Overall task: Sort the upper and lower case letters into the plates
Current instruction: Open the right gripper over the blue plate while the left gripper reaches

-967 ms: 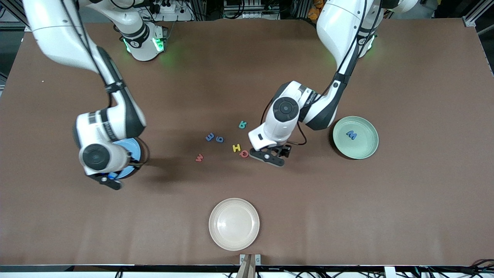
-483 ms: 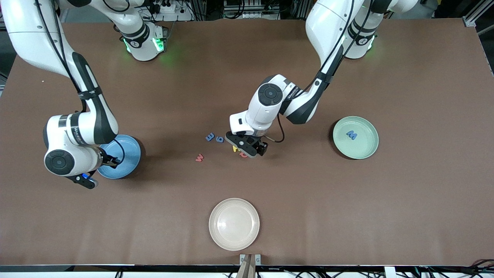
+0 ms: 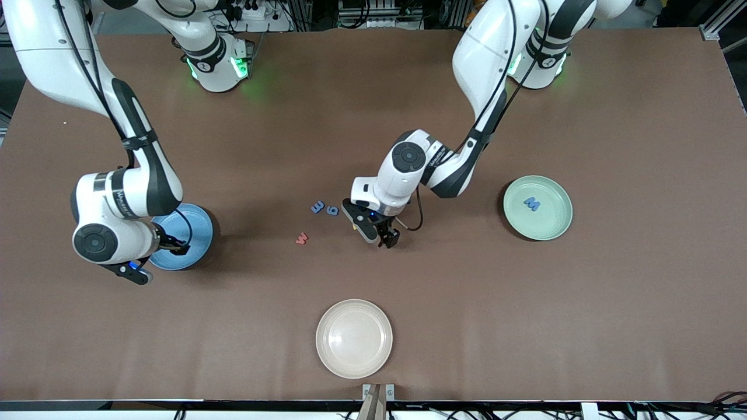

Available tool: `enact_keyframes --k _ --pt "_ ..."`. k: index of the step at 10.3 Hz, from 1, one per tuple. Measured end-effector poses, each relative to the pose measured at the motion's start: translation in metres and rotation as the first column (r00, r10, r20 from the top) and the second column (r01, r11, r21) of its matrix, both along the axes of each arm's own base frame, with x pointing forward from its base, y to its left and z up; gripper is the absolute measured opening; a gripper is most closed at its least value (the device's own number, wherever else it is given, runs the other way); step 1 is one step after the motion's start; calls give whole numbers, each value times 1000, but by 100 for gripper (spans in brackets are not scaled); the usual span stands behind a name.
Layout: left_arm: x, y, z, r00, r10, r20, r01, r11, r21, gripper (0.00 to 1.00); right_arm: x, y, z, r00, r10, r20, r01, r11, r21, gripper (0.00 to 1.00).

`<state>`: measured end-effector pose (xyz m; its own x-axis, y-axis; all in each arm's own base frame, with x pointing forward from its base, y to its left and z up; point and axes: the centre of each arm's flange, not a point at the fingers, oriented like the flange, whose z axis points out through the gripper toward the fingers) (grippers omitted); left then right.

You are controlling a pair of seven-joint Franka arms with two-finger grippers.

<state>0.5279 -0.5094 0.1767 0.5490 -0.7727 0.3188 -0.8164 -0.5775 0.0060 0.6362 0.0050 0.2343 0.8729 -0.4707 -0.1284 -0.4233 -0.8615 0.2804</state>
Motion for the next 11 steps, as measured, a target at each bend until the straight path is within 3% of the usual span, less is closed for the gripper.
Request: enact_keyframes --k 2,3,5,11 --pt "-3 -2 -10 1000 -13 0 13 1000 1 100 -29 8 -21 993 33 112 -38 998 40 100" --pt "-5 -5 -8 1000 -17 0 17 1000 -5 100 -44 10 -27 990 38 135 -46 998 51 100" --pt "-6 -8 -7 1000 -21 -1 21 1000 -9 100 -54 11 -23 988 42 148 -51 997 53 100" --pt "-9 -6 -18 1000 -27 -12 27 1000 2 100 -53 12 -19 987 43 156 -52 997 53 100"
